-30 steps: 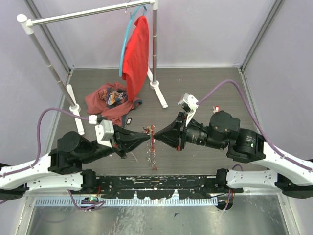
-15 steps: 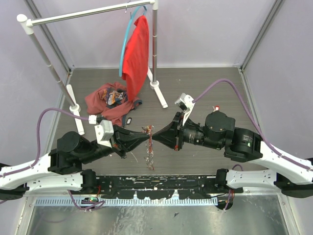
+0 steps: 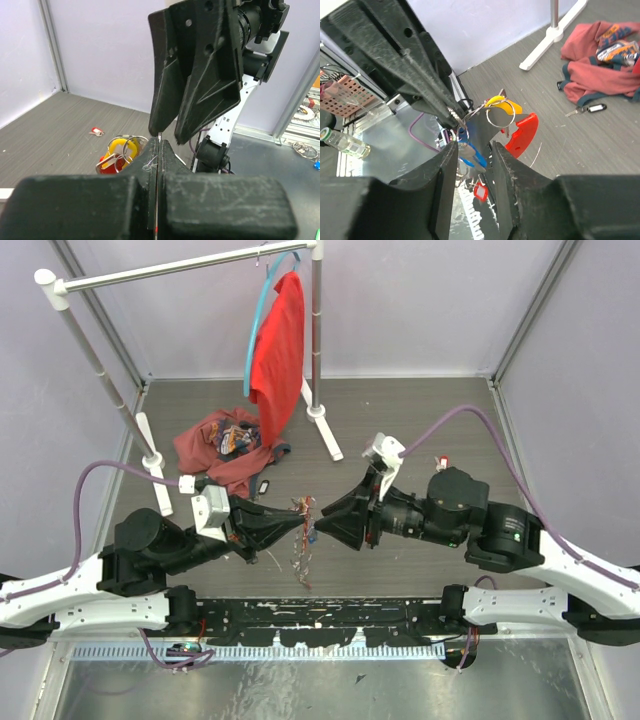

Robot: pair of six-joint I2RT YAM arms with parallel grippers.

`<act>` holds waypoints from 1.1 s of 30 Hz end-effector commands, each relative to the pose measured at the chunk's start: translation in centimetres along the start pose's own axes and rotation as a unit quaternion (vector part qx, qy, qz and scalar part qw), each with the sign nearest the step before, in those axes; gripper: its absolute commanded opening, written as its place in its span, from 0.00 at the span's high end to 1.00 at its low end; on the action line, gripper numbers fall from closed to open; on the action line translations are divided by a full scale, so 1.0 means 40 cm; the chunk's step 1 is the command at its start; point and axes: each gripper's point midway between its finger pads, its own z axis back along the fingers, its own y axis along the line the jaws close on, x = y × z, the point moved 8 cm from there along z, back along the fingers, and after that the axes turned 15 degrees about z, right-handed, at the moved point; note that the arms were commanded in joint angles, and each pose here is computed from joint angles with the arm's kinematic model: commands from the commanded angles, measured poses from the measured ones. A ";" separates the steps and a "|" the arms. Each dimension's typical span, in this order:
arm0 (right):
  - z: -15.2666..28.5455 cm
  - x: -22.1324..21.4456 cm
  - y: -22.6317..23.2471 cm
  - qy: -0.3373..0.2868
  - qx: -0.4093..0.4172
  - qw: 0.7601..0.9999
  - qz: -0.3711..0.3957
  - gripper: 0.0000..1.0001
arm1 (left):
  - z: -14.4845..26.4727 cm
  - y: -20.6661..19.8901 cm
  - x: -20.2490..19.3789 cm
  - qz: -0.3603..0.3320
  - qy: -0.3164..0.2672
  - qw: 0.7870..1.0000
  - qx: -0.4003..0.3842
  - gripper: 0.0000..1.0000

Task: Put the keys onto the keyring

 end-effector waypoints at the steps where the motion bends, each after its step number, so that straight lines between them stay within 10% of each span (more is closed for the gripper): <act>1: 0.069 0.071 0.002 -0.085 0.021 0.993 0.075 0.58 | 0.004 -0.022 0.056 0.004 -0.052 0.998 -0.026 1.00; 12: 0.068 0.089 0.010 -0.150 0.077 0.960 0.226 0.69 | -0.006 -0.048 0.073 0.019 -0.058 0.996 -0.063 1.00; 33: 0.025 0.068 0.018 -0.126 0.101 0.960 0.228 0.64 | -0.007 -0.058 0.078 0.018 -0.060 0.995 -0.080 1.00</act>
